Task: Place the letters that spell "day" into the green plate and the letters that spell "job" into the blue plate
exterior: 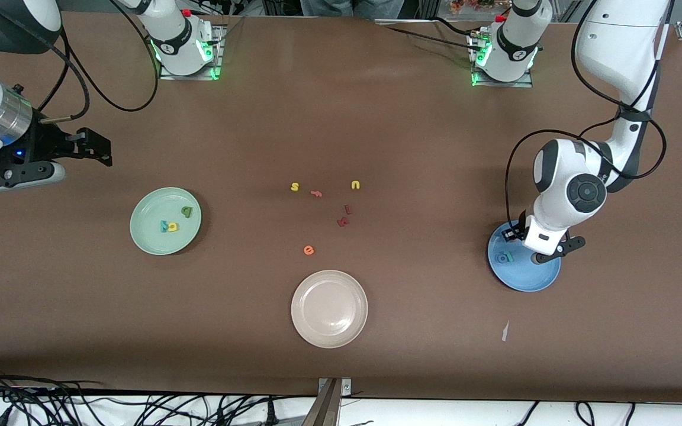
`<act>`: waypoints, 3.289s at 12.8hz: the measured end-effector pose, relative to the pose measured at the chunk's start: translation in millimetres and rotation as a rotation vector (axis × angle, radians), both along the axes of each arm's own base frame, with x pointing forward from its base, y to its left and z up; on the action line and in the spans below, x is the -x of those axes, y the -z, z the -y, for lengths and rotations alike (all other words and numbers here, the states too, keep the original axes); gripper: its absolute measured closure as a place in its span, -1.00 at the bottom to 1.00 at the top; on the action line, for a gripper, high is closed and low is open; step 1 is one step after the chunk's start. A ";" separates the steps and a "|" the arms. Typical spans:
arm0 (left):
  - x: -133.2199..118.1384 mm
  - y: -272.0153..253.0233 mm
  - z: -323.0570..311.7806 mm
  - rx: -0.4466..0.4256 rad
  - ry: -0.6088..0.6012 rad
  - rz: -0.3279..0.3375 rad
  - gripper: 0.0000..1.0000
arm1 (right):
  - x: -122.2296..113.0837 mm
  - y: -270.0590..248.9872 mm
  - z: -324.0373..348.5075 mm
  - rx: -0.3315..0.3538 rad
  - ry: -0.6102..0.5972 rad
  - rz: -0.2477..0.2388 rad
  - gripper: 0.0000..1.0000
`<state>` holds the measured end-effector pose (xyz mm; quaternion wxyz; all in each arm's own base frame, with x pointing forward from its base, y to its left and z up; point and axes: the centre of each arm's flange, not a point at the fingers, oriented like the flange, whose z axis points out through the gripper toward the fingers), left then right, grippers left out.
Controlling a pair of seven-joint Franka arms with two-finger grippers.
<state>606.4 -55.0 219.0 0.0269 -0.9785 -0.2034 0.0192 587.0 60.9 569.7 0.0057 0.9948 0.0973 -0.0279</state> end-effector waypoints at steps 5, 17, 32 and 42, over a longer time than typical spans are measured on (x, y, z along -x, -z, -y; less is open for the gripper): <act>-21.6 -47.5 -5.7 0.002 0.025 -0.052 -1.00 | -0.5 1.2 0.3 0.000 -0.001 -0.002 -1.00; -18.0 -208.0 -43.1 0.029 0.271 -0.087 -1.00 | -2.0 2.3 0.2 0.000 -0.005 -0.003 -1.00; 25.4 -350.0 -60.2 0.061 0.356 -0.105 -1.00 | -2.6 2.2 0.4 0.001 -0.005 -0.002 -1.00; 22.0 -343.7 -65.2 0.068 0.353 -0.088 -1.00 | -2.6 2.2 0.4 0.000 -0.006 -0.002 -1.00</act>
